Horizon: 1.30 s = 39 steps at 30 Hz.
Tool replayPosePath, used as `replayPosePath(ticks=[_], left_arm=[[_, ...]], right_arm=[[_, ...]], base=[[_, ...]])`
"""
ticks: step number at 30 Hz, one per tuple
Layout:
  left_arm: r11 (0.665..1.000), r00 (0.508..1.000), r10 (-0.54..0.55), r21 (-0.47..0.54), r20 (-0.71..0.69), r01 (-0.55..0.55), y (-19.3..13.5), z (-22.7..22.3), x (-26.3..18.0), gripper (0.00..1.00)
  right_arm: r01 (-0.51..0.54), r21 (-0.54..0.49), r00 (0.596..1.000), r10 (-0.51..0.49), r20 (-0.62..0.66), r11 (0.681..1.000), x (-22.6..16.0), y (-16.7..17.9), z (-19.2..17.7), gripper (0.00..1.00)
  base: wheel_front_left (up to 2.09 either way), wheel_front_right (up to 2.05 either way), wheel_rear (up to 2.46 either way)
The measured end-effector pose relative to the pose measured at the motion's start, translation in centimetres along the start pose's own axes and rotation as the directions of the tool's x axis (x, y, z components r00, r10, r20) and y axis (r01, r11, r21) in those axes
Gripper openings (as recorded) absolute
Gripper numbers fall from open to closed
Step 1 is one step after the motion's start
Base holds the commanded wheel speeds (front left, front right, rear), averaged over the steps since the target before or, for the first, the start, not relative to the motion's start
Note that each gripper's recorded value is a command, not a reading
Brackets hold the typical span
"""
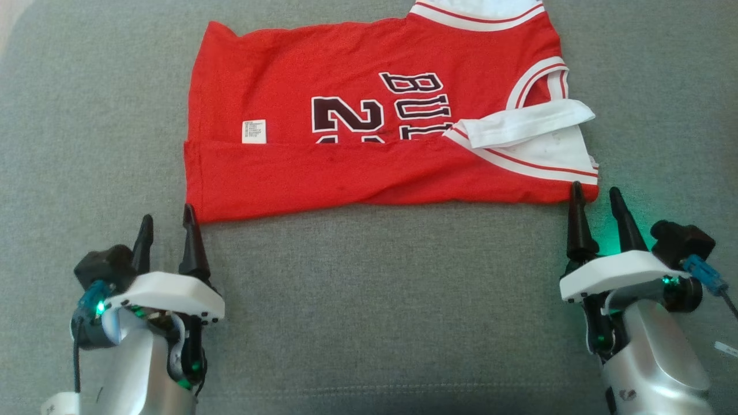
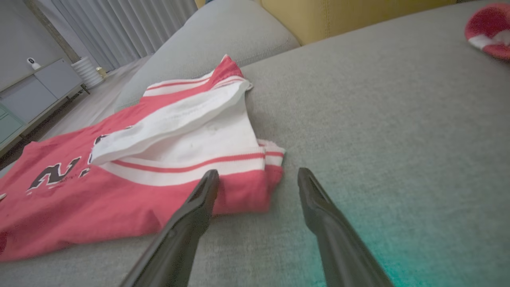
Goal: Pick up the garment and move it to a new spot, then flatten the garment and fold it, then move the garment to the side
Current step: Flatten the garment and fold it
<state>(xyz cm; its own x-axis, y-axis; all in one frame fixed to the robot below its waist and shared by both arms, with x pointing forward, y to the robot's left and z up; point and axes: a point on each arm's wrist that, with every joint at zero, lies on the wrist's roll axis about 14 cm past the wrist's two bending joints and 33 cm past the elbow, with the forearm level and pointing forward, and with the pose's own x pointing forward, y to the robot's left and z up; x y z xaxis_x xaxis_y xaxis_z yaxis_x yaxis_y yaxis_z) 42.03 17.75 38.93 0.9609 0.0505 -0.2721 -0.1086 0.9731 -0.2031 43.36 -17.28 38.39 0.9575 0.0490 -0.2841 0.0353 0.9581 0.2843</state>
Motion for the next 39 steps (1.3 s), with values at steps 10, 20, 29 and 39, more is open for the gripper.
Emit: replayPosePath(ticks=[10,20,29,39], left_arm=[[1.000,1.000,0.002,0.007,-0.020,-0.002,0.2,-0.7,-0.2,1.00],[0.998,0.997,-0.068,-0.001,-0.047,0.068,-1.3,-1.5,-0.4,1.00],[0.988,0.983,-0.153,-0.045,-0.098,0.149,-3.2,-3.2,-0.5,1.00],[0.987,0.986,-0.144,-0.087,-0.087,0.136,-3.0,-2.7,1.1,1.00]], right_arm=[[0.015,0.062,0.999,-0.012,-0.053,0.998,1.1,0.2,-1.5,0.22],[0.012,0.072,1.000,-0.010,-0.025,0.997,1.6,0.4,-0.7,0.00],[-0.003,0.069,1.000,0.002,0.022,0.998,1.4,0.5,0.9,0.00],[-0.008,0.078,1.000,0.006,0.026,0.997,1.5,0.6,0.9,0.00]], base=[[0.00,0.00,0.00],[0.00,0.00,0.00],[0.00,0.00,0.00],[0.00,0.00,0.00]])
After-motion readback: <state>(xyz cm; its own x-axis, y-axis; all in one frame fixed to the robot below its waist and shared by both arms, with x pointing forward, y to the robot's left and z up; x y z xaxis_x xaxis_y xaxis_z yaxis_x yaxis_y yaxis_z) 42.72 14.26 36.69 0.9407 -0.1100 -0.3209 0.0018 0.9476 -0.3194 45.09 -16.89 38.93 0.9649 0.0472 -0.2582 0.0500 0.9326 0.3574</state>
